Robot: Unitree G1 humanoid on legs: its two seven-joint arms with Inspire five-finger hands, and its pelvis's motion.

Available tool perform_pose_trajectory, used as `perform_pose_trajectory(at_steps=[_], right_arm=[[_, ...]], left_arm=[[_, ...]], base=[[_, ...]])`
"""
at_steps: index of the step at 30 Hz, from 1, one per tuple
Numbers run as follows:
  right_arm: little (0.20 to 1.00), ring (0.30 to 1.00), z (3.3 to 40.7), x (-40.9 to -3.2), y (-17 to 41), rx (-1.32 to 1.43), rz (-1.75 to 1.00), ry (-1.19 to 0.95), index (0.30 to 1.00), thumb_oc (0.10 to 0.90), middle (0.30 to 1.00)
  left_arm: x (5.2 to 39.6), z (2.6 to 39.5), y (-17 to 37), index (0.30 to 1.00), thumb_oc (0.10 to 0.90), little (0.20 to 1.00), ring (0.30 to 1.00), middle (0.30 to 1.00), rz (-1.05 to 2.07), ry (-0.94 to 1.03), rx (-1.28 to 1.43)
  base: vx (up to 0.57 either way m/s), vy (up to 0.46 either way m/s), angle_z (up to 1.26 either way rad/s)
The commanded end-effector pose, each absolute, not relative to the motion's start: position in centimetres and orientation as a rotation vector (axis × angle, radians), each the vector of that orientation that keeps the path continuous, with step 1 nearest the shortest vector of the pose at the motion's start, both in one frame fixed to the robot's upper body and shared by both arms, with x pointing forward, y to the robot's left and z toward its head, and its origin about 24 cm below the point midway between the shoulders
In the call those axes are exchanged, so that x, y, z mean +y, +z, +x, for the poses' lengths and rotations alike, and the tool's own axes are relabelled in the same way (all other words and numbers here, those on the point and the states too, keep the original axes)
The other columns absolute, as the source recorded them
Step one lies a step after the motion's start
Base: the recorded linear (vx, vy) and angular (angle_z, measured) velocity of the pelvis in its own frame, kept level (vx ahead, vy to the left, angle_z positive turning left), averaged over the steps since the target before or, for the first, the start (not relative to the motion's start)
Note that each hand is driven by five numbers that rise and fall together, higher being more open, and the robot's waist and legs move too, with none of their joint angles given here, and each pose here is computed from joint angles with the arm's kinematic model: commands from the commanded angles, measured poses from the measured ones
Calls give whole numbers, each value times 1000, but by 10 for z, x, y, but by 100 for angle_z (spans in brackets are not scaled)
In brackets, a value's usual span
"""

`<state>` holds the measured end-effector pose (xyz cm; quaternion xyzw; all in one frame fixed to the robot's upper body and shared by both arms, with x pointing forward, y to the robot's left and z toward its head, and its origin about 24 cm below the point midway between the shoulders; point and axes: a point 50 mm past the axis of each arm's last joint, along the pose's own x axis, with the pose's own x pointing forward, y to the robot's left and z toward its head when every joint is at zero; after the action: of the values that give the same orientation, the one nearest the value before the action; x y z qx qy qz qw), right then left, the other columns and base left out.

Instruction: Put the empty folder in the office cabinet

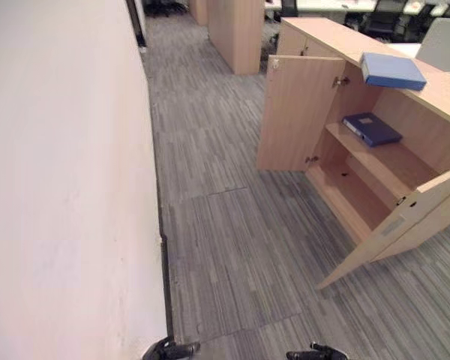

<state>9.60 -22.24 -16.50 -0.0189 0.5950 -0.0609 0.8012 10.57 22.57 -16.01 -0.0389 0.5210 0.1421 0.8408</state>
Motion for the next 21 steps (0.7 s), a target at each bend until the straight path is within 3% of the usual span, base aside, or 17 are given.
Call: perform_pose_trajectory(at_steps=[1, 13, 21], right_arm=[[900, 900, 86, -246, -161, 1292, -132, -162, 900, 800, 900], [900, 900, 68, -258, -162, 1361, -133, -209, 900, 800, 900], [900, 900, 92, -267, -154, 1277, -145, -241, 900, 800, 900]], left_arm=[[219, 62, -171, 900, 800, 900, 900, 900, -54, 333, 1244], [225, 41, -172, 900, 800, 900, 900, 900, -60, 369, 1292], [225, 30, -173, 900, 800, 900, 900, 900, -33, 341, 1323]], base=[[344, 81, -17], [383, 227, -42], [265, 341, 29]])
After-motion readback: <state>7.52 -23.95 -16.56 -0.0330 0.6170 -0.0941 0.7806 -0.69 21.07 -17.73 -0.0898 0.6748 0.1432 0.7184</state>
